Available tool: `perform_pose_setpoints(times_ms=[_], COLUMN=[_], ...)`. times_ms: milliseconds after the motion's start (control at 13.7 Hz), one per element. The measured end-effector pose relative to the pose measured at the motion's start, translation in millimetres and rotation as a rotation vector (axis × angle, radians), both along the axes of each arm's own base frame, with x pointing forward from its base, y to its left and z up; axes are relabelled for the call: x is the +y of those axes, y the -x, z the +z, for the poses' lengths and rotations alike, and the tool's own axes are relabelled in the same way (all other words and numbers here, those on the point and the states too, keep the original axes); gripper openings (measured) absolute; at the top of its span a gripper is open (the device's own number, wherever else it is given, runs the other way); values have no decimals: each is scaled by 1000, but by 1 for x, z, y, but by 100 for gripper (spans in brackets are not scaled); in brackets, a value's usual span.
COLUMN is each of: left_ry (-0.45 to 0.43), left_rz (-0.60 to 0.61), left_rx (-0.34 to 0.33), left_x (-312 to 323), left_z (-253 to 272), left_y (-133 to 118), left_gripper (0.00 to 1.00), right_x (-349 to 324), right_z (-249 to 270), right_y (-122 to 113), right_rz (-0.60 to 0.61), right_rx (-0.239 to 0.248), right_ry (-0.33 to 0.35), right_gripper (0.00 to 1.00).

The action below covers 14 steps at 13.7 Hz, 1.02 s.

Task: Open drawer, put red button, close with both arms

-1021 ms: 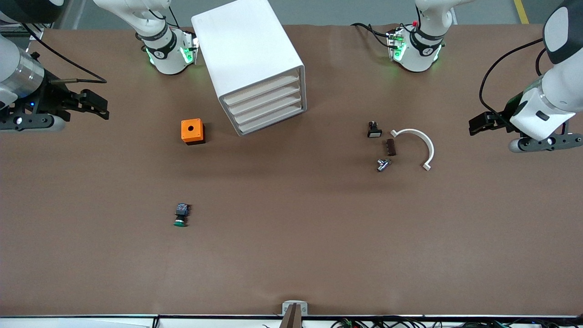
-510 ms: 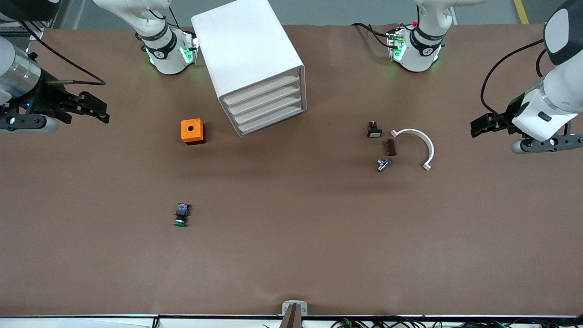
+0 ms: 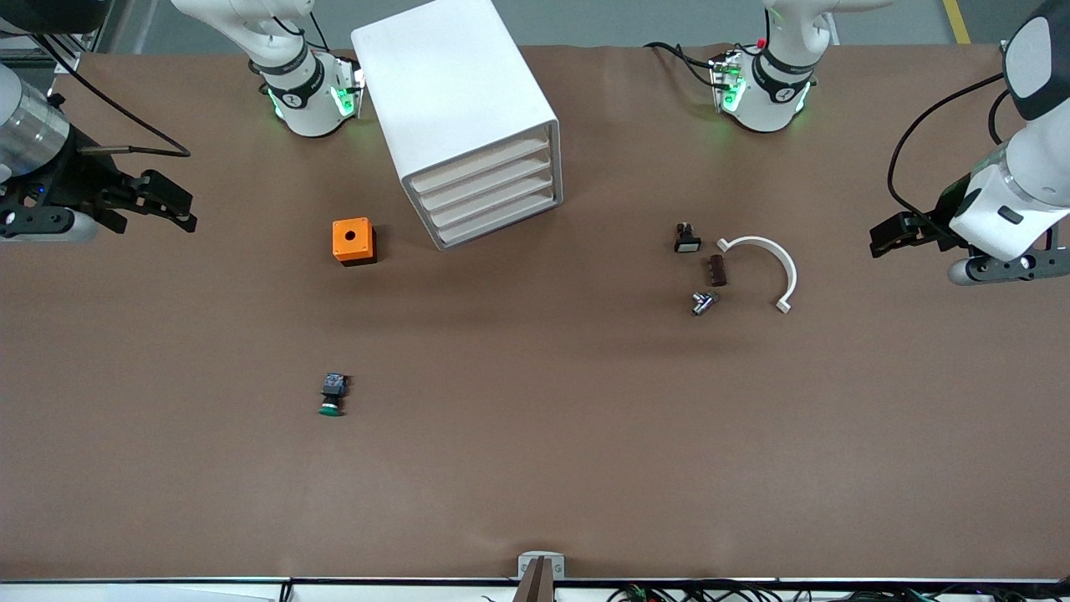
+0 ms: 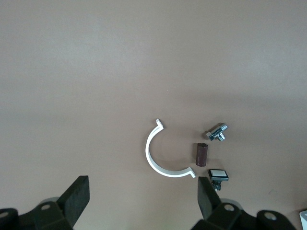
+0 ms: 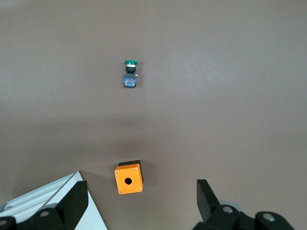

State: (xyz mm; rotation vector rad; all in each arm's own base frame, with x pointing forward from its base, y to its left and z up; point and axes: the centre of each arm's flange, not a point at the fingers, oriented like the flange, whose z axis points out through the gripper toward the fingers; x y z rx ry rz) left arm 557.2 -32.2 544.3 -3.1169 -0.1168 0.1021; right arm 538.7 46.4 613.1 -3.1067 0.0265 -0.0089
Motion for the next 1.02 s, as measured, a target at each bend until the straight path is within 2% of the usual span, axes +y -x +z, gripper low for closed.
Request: perform_pose_setpoints(times_ms=[583,1021], left_ry=[2,6], left_rz=[-2,0], left_rx=[-23,-61], left_x=[-1,0], left_z=[4,26], left_y=[-1,9], left_gripper=[100,100], right_x=[0,3], right_z=[-1,-3], right_y=[0,7], right_rz=[0,4], right_rx=[2,7], right_ry=[0,1], right_gripper=[100,100])
